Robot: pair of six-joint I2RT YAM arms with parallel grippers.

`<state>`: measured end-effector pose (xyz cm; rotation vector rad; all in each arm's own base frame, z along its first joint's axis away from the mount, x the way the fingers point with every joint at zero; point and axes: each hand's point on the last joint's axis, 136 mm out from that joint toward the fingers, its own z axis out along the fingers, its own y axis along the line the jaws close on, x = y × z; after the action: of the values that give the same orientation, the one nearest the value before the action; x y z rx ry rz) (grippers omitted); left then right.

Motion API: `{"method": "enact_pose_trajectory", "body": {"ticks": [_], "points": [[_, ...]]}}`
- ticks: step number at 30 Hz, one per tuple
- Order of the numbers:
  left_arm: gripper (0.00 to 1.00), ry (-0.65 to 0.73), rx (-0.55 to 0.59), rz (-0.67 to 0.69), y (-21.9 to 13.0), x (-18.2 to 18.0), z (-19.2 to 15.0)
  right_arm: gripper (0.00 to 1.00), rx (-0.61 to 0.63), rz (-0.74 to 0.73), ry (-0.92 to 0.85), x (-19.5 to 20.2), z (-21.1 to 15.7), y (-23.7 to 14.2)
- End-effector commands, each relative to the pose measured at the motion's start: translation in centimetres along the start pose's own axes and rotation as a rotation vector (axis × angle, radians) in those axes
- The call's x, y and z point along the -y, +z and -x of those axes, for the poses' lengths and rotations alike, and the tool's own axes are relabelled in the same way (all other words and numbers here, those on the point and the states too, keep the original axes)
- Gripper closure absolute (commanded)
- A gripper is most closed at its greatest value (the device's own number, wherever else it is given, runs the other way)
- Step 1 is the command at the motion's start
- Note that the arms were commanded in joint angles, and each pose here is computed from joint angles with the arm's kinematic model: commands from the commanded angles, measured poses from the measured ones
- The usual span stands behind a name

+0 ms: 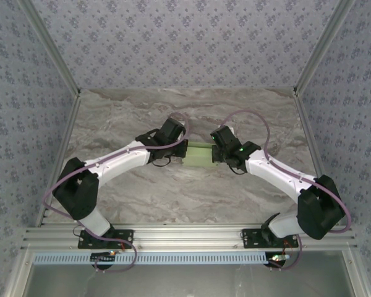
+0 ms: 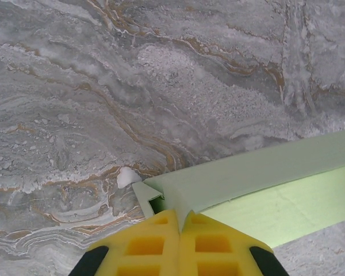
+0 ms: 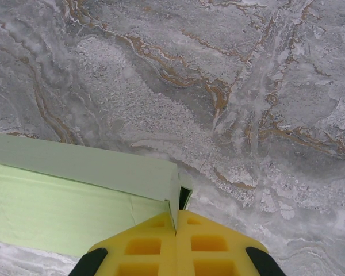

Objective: Fold the paper box

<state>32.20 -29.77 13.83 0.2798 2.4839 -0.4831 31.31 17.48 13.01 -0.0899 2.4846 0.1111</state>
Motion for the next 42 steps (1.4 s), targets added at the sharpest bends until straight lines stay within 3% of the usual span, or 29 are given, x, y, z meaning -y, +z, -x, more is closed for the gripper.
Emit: {"method": "enact_pose_trajectory", "body": {"ticks": [1, 12, 20, 29, 42], "points": [[1.0, -0.051, 0.048, -0.041, -0.5, 1.1, 1.0, 1.0, -0.004, -0.01, 0.004, 0.3, -0.4, 0.0], [1.0, 0.036, 0.061, 0.061, 0.0, -1.6, -1.6, 1.0, -0.006, -0.028, -0.018, 0.9, -0.6, 0.3], [1.0, 0.083, 0.088, 0.039, 0.8, -1.2, -4.0, 1.0, 0.006, -0.026, -0.094, 0.8, -1.5, 0.8], [0.91, 0.079, 0.148, 0.005, 0.4, -0.6, -4.0, 1.0, 0.04, -0.067, -0.148, 0.9, -2.8, 1.2], [0.7, 0.072, 0.202, -0.099, -3.6, 0.8, -2.8, 1.0, 0.066, -0.097, -0.154, 0.7, -2.0, 0.5]]}}
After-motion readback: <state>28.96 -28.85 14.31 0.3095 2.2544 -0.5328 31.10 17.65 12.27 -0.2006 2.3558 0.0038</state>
